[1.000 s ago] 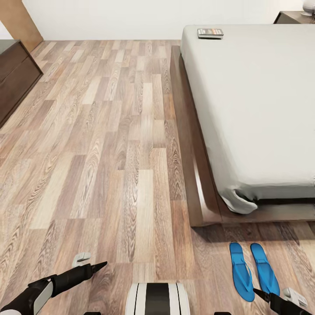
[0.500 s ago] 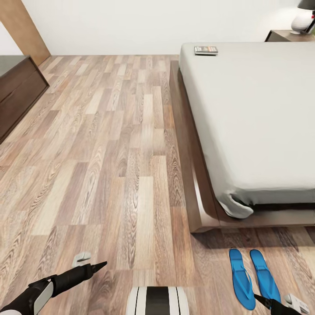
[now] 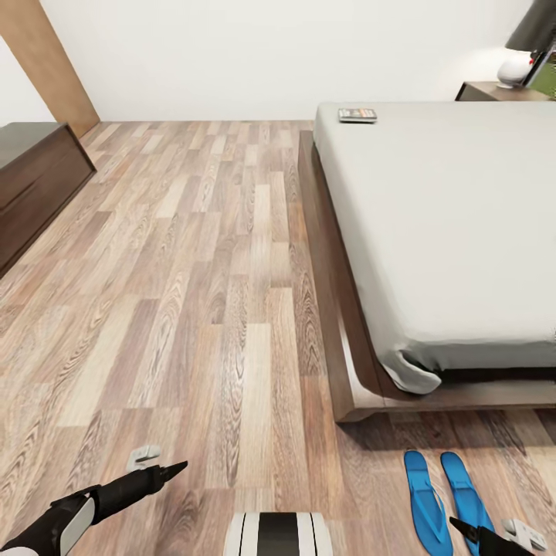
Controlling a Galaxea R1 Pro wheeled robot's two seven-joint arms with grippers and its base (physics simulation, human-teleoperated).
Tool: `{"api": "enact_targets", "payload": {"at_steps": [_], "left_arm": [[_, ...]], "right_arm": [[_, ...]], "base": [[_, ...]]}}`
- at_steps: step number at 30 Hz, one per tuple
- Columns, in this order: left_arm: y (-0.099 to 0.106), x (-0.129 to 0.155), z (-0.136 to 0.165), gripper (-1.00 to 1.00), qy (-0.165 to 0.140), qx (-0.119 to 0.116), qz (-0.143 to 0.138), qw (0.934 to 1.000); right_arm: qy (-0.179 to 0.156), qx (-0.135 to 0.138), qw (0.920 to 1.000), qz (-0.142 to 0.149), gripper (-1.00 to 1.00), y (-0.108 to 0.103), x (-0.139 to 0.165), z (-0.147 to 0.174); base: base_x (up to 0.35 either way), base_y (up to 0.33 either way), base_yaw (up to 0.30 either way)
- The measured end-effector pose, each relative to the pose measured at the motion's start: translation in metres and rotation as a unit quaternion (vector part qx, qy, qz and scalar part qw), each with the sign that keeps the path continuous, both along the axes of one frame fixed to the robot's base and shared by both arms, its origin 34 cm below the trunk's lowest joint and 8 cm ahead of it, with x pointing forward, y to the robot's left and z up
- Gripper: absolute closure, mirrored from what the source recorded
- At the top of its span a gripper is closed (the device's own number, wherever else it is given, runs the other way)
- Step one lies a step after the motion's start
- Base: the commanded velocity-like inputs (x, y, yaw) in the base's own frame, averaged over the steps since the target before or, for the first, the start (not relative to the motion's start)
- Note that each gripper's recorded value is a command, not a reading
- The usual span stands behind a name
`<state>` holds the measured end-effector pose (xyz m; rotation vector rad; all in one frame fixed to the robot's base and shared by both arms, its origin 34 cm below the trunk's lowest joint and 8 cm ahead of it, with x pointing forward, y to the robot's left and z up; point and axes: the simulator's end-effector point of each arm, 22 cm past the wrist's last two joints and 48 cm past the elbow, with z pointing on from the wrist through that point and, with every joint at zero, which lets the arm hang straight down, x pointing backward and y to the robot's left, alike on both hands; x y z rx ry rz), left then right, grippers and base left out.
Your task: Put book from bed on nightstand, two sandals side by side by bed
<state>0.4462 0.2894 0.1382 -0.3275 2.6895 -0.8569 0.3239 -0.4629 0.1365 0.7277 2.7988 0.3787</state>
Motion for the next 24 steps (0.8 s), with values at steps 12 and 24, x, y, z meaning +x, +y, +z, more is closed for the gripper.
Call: {"api": "enact_targets", "payload": {"at_steps": [12,24], "left_arm": [[0.003,0.016,0.011,-1.0,-0.016,0.023,0.007,0.9996],[0.006,0.033,0.027,-1.0,-0.039,0.038,0.011,0.9984]], "right_arm": [[-0.026,0.001,0.9997,0.001,-1.0,0.0,0.018,0.014],[-0.078,-0.017,0.9967,0.015,-1.0,0.002,0.043,0.028]], "base": [[0.0,0.0,0.0],[0.0,0.0,0.0]]}}
